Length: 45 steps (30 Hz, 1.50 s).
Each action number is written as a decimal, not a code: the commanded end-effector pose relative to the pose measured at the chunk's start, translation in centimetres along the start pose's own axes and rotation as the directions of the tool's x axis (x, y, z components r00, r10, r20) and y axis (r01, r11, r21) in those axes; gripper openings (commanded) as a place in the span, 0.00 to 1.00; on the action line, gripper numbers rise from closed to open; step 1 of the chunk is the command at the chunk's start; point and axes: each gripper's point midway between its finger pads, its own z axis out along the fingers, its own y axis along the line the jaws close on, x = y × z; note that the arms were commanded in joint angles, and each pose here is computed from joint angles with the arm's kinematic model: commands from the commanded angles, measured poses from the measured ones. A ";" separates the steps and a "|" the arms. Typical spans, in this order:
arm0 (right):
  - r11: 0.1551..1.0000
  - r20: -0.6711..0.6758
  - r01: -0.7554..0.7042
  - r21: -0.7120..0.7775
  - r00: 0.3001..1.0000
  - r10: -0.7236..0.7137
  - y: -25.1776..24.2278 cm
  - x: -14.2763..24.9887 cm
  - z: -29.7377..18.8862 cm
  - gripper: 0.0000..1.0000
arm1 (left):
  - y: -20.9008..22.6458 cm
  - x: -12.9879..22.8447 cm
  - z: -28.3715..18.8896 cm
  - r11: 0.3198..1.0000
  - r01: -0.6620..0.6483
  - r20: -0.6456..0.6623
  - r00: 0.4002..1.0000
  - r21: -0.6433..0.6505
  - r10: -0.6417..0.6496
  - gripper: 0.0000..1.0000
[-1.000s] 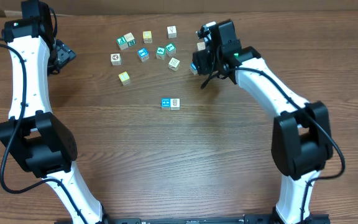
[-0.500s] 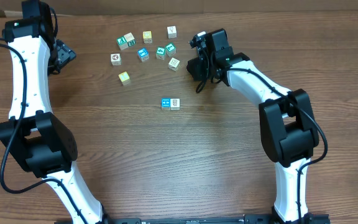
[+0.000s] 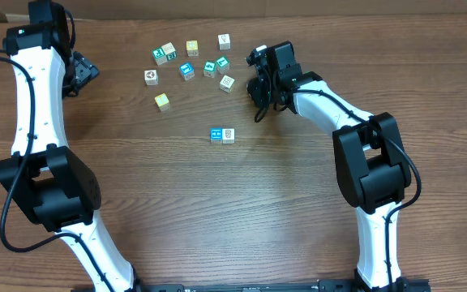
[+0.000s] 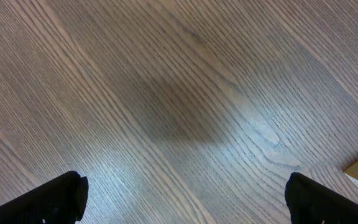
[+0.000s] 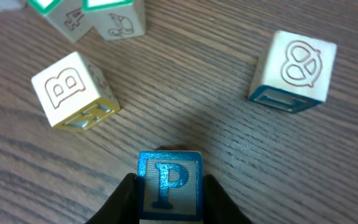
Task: Form a horizontal line
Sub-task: 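Carry the P block toward the right end of the row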
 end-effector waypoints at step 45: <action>0.953 -0.244 -0.279 0.122 0.922 0.301 7.3 7.3 -10.2 0.20 | -0.2 -0.1 -0.6 1.000 -0.009 0.016 1.000 0.001 0.009 1.00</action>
